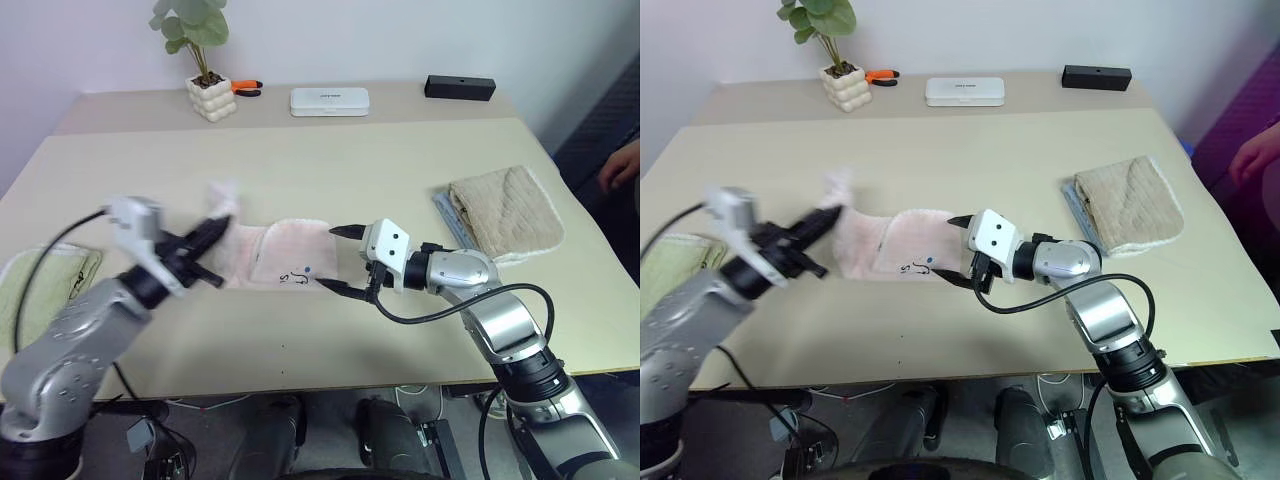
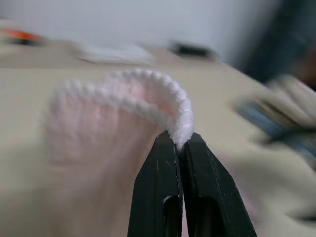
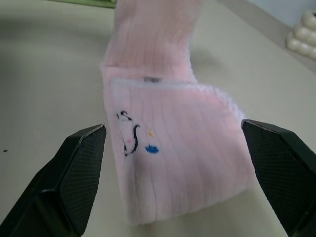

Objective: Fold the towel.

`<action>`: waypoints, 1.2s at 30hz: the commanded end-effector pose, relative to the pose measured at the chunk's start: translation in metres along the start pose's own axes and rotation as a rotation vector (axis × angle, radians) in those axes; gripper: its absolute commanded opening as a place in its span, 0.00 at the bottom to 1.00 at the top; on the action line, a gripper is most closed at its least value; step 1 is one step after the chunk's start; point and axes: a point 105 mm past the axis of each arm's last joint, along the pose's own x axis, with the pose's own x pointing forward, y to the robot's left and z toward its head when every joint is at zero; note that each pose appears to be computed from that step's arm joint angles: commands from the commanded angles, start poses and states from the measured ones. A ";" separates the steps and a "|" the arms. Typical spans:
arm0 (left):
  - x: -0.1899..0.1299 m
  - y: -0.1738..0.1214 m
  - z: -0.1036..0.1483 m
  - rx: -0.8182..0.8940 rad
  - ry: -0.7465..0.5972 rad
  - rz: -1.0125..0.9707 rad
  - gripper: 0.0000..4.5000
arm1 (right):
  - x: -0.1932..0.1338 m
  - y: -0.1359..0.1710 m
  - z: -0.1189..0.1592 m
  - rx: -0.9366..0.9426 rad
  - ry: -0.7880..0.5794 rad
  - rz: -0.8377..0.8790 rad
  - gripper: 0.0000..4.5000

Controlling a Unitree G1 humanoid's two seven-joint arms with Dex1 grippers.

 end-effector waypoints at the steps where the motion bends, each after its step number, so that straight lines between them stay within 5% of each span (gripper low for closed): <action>1: 0.023 -0.020 -0.019 0.052 0.077 -0.112 0.01 | -0.003 -0.003 0.003 -0.012 -0.021 -0.028 1.00; 12: 0.053 -0.042 -0.044 -0.146 0.104 -0.263 0.01 | -0.012 -0.011 -0.005 -0.012 0.014 -0.098 1.00; 16: 0.047 -0.042 -0.042 -0.177 0.097 -0.276 0.31 | -0.012 -0.013 -0.008 -0.018 0.023 -0.106 1.00; 20: 0.026 -0.026 -0.020 -0.206 0.020 -0.231 0.77 | -0.015 -0.022 -0.009 -0.021 0.038 -0.129 1.00; 24: -0.002 0.002 0.007 -0.207 -0.076 -0.131 0.78 | -0.022 -0.032 -0.006 0.006 0.022 -0.145 0.94; 28: -0.015 0.038 0.018 -0.117 -0.094 0.055 0.47 | -0.022 -0.041 0.004 0.036 -0.019 -0.160 0.59; 31: -0.004 0.049 0.006 0.042 0.003 0.136 0.11 | -0.007 -0.041 0.026 0.119 -0.129 -0.152 0.23; 33: 0.008 0.047 0.004 0.072 0.000 0.143 0.11 | 0.007 -0.039 0.035 0.180 -0.171 -0.144 0.01; 36: 0.027 0.040 -0.015 0.055 0.028 0.107 0.11 | 0.034 -0.022 0.029 0.227 -0.142 -0.098 0.01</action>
